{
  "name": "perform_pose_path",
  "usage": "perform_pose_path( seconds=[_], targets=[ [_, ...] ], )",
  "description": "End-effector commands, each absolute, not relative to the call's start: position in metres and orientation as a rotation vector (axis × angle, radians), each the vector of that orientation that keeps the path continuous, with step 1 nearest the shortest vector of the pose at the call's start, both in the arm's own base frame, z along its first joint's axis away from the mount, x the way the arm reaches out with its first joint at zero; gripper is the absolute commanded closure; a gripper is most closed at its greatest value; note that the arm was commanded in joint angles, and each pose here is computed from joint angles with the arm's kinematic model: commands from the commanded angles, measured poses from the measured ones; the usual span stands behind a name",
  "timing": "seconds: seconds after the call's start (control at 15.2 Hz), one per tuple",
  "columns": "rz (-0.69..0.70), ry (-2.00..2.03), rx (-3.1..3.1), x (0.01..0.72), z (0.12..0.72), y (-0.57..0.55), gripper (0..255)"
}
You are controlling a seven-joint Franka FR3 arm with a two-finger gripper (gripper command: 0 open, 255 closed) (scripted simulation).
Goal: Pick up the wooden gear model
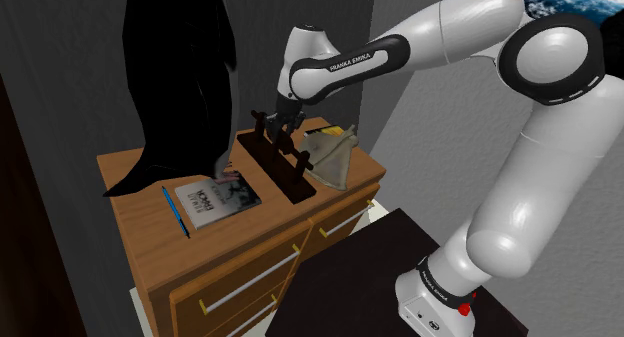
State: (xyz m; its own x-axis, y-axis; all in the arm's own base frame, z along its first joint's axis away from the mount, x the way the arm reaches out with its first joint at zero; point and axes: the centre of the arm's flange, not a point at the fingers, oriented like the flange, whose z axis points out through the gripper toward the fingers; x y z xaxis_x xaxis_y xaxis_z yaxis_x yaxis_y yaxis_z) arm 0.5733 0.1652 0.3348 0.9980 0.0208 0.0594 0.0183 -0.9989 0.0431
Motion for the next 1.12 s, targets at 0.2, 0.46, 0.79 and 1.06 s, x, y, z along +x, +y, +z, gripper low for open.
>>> perform_pose_path(
  seconds=[0.2,0.46,0.79,1.06],
  targets=[
    [0.092,0.031,3.098,0.573,0.334,0.165,255],
    [0.092,0.031,3.098,0.573,0.355,0.165,255],
    [0.092,0.031,3.098,0.573,0.381,0.165,255],
    [0.092,0.031,3.098,0.573,0.403,0.165,255]
  ],
)
